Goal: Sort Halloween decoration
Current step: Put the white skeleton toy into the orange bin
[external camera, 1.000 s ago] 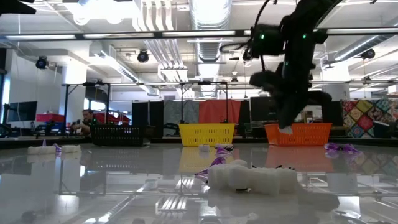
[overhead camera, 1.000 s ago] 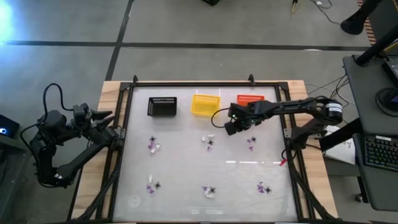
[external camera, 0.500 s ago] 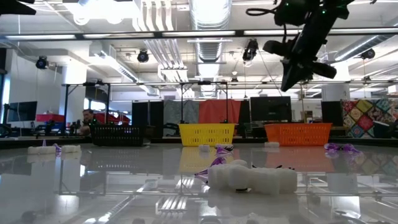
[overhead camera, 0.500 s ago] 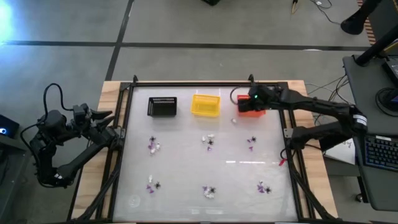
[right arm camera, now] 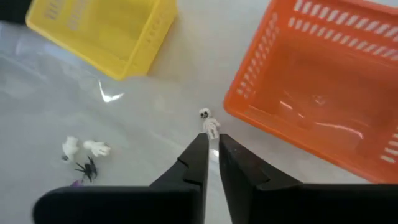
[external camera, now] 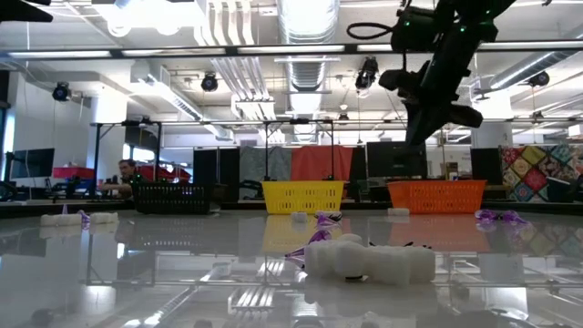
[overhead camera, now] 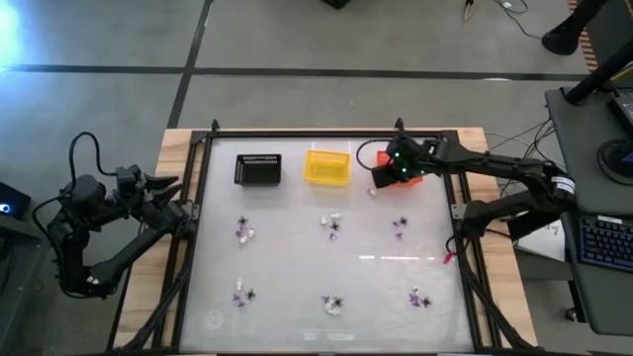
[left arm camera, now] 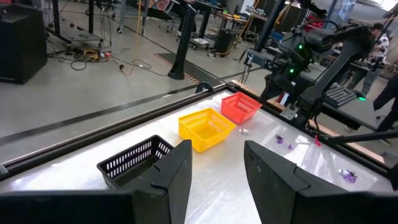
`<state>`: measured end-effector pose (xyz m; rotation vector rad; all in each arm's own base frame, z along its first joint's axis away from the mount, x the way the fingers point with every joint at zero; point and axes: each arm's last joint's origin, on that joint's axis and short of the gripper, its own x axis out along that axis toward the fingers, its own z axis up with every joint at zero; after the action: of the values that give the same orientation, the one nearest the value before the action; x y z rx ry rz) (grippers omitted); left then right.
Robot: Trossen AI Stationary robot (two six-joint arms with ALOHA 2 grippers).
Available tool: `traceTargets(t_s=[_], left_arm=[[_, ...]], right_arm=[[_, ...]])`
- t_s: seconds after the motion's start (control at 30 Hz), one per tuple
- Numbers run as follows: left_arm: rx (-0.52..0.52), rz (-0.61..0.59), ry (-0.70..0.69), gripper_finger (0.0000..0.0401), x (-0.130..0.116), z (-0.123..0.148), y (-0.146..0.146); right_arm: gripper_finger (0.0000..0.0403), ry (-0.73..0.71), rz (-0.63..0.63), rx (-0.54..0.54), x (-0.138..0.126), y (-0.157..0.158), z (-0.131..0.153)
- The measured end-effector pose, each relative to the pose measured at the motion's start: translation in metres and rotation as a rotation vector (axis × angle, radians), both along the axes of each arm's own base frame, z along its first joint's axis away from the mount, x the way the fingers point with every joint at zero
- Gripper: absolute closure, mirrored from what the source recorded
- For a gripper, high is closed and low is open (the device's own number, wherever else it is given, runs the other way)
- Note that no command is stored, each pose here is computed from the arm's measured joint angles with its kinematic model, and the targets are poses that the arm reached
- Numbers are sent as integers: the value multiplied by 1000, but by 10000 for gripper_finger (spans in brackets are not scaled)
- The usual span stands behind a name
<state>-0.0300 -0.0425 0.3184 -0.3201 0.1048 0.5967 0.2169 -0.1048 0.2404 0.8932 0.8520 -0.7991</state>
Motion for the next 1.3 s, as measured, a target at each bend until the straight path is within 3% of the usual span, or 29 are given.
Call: traceTargets(t_s=[0.23, 0.37, 0.87, 1.3], left_arm=[[1, 0, 1, 271, 0, 0, 0], [3, -1, 2, 271, 0, 0, 0], [3, -5, 2, 271, 0, 0, 0], [6, -6, 4, 272, 0, 0, 0]], right_arm=[[297, -60, 106, -53, 22, -4, -9], [278, -79, 168, -39, 33, -7, -18], [270, 54, 112, 109, 53, -3, -65], [266, 124, -2, 76, 52, -3, -73]])
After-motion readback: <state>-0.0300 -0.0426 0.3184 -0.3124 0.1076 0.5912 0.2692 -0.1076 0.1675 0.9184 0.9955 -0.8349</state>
